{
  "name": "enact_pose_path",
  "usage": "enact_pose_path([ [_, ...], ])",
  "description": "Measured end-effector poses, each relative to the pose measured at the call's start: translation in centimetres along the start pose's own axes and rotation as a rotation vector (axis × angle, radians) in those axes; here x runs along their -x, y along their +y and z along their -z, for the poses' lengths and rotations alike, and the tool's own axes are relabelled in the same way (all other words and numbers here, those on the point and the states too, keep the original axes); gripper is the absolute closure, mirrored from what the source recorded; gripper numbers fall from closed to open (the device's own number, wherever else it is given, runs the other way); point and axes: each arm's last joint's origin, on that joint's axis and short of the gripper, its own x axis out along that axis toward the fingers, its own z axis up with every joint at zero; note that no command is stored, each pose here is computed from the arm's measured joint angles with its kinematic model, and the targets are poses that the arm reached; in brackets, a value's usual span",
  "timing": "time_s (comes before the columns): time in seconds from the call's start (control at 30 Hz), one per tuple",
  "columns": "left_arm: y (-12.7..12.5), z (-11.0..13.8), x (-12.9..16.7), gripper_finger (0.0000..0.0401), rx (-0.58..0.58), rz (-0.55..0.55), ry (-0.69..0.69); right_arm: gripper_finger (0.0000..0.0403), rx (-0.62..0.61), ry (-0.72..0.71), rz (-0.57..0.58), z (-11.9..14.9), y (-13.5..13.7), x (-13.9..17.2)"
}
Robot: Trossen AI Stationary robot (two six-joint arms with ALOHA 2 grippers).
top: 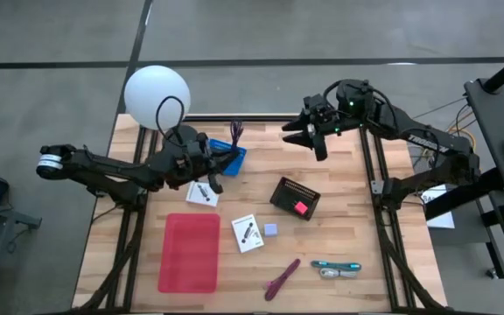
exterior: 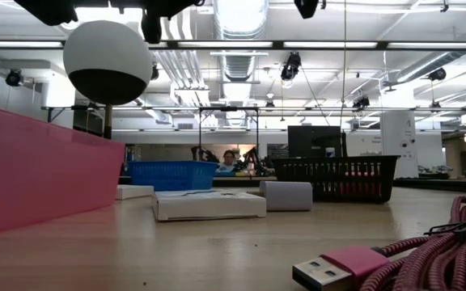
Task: Pick and place items into bin
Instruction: Put the blue charger cable into the pink bin
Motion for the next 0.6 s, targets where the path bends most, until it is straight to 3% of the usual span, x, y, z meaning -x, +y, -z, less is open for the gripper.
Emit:
enact_pose_path([
  [0.33, -0.5, 0.0, 1.3, 0.04, 0.15, 0.082, 0.183, 0.0234, 0.041, 0.126, 0.021, 1.3, -0.3, 0.0],
  [0.6, -1.0, 1.2, 2.2, 0.04, 0.286, 0.07, 0.343, 0.0239, 0.044, 0.212, 0.029, 2.2, -0.5, 0.0],
])
